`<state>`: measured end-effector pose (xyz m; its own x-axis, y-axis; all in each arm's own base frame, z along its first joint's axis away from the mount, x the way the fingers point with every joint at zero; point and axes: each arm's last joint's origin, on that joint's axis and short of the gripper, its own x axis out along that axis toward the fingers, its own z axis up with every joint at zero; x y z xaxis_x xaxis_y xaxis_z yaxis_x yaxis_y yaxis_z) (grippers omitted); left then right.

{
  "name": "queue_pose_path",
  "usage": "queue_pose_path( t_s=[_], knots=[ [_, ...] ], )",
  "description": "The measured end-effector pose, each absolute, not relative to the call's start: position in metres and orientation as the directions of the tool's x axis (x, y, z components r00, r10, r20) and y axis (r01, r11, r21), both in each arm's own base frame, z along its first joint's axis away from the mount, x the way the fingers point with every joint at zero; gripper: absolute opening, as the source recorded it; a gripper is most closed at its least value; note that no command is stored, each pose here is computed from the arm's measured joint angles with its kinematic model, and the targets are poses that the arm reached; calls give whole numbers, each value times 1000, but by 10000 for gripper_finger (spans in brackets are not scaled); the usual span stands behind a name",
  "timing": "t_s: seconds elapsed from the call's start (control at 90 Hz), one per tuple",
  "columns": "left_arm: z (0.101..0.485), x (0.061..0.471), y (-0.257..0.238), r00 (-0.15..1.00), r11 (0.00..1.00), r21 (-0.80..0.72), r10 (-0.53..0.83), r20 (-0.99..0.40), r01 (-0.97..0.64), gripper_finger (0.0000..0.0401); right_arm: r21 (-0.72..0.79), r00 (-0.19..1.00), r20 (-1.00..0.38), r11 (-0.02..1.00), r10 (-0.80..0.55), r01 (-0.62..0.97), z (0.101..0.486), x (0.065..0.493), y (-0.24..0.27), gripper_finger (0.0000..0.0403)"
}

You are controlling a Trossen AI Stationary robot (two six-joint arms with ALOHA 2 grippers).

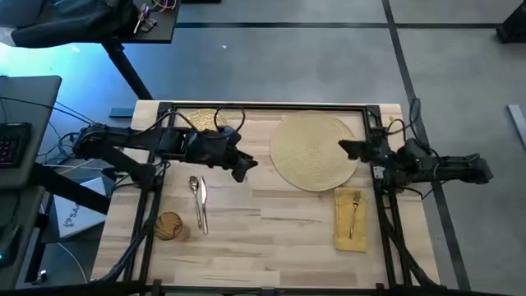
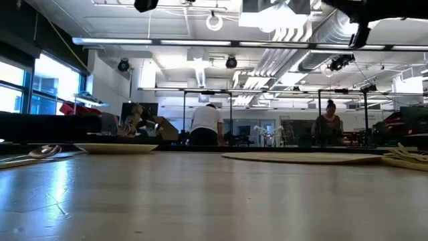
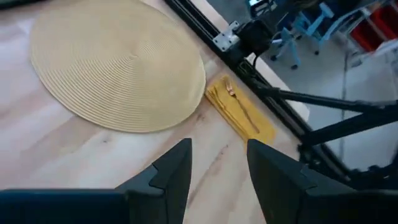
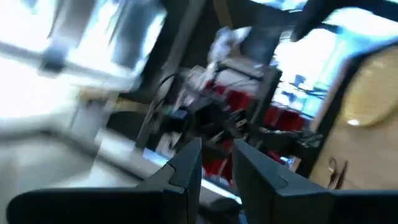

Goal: Set table place
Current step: Move the brown fork to the right of the brown table knife

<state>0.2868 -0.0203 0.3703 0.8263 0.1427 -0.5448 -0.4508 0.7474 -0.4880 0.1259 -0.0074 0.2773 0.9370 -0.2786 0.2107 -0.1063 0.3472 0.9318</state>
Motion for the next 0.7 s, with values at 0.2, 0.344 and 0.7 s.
queue_pose_path(
  t_s=[0.2, 0.344, 0.7],
  knots=[
    [369, 286, -18, 816, 822, -391, 146, -559, -414, 140, 961, 993, 4, 275, -120, 29, 290, 164, -3, 74],
    [366, 284, -18, 792, 866, -308, 150, -592, -394, 140, 826, 837, -547, 162, 4, 540, 303, 171, 4, 74],
    [361, 280, -17, 759, 926, -218, 102, -643, -308, 140, 240, 207, -964, 210, 164, 948, 281, 152, 39, 128]
  ],
)
